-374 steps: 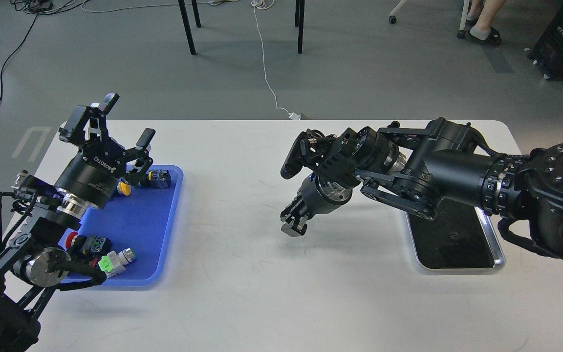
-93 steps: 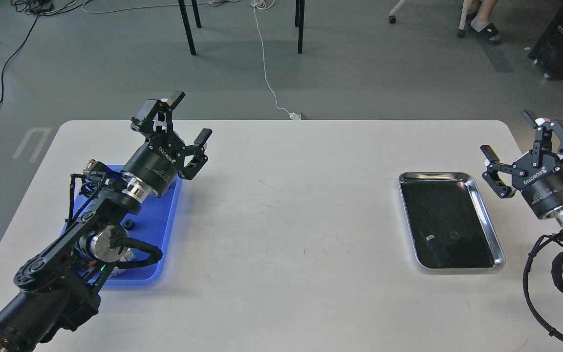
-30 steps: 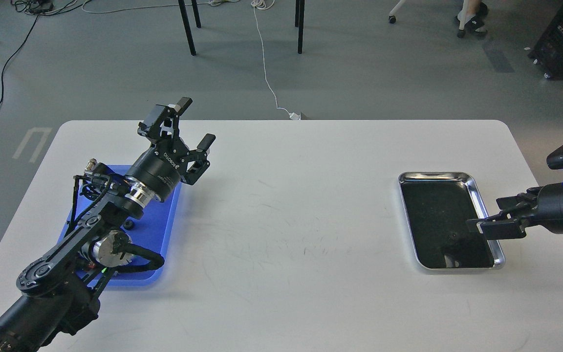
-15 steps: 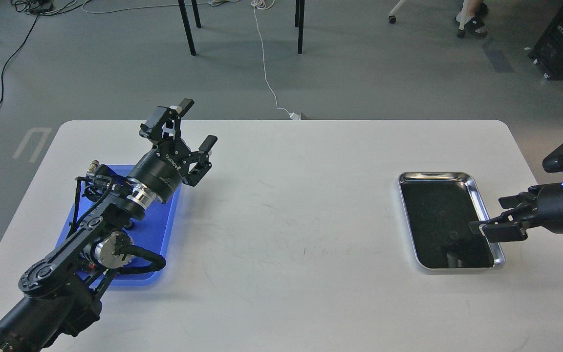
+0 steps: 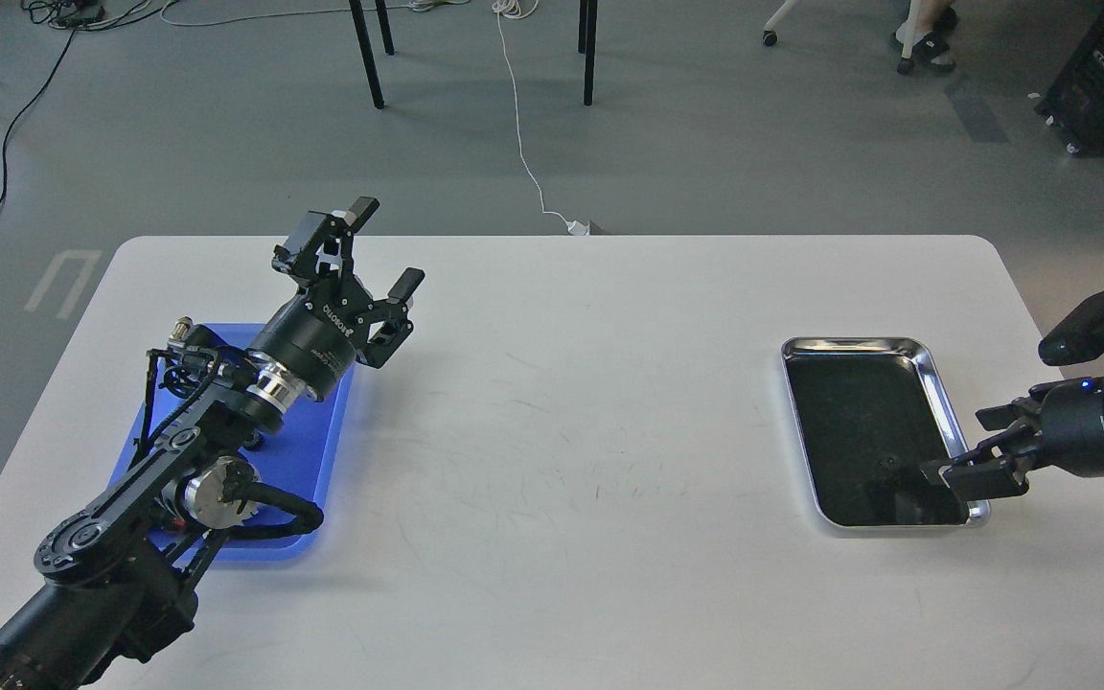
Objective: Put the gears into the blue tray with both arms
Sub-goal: 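Grasp a second small black gear with the right gripper, then carry the second gear with the right gripper toward the table center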
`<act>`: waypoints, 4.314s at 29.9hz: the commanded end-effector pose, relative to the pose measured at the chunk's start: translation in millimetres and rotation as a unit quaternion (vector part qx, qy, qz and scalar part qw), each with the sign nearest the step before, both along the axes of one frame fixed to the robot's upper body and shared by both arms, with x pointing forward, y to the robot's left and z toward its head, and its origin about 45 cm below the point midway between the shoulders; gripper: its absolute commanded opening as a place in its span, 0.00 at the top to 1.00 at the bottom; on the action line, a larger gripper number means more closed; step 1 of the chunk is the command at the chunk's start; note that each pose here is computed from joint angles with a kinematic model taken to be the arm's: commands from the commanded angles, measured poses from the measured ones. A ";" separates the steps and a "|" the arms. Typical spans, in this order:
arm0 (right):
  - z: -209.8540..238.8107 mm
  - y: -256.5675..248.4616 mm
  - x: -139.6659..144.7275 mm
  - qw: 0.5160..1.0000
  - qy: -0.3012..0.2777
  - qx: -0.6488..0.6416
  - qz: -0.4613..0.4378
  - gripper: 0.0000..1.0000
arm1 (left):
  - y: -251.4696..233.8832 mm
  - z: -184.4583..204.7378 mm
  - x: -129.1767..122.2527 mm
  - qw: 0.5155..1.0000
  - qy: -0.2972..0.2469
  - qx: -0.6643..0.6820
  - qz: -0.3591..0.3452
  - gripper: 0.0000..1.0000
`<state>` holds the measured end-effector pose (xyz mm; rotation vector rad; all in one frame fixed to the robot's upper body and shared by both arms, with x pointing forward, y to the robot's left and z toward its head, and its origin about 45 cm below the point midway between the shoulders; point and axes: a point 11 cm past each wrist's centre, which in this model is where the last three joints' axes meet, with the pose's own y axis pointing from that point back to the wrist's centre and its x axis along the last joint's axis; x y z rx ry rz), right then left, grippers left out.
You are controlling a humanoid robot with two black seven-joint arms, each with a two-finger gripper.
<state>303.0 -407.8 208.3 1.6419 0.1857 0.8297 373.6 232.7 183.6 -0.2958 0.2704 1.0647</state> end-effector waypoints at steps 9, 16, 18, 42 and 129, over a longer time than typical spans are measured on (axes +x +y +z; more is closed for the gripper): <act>-13.7 16.0 11.7 0.998 0.007 -0.040 0.052 0.03 | 0.7 -0.4 -0.3 1.000 0.001 0.001 0.000 0.02; -21.7 29.7 29.8 0.996 0.013 -0.059 0.072 0.06 | 3.0 0.5 0.3 1.000 0.000 0.002 0.002 0.02; -27.6 34.0 31.8 0.995 0.018 -0.061 0.076 0.08 | 3.0 0.5 0.3 1.000 0.000 0.002 0.002 0.02; -45.6 37.7 36.9 0.994 0.032 -0.071 0.075 0.37 | 7.2 -6.0 -4.1 1.000 0.008 0.001 0.008 0.02; -44.7 310.1 76.4 0.967 0.011 0.045 0.251 0.86 | 26.3 -0.1 -3.5 1.000 0.002 0.016 0.019 0.02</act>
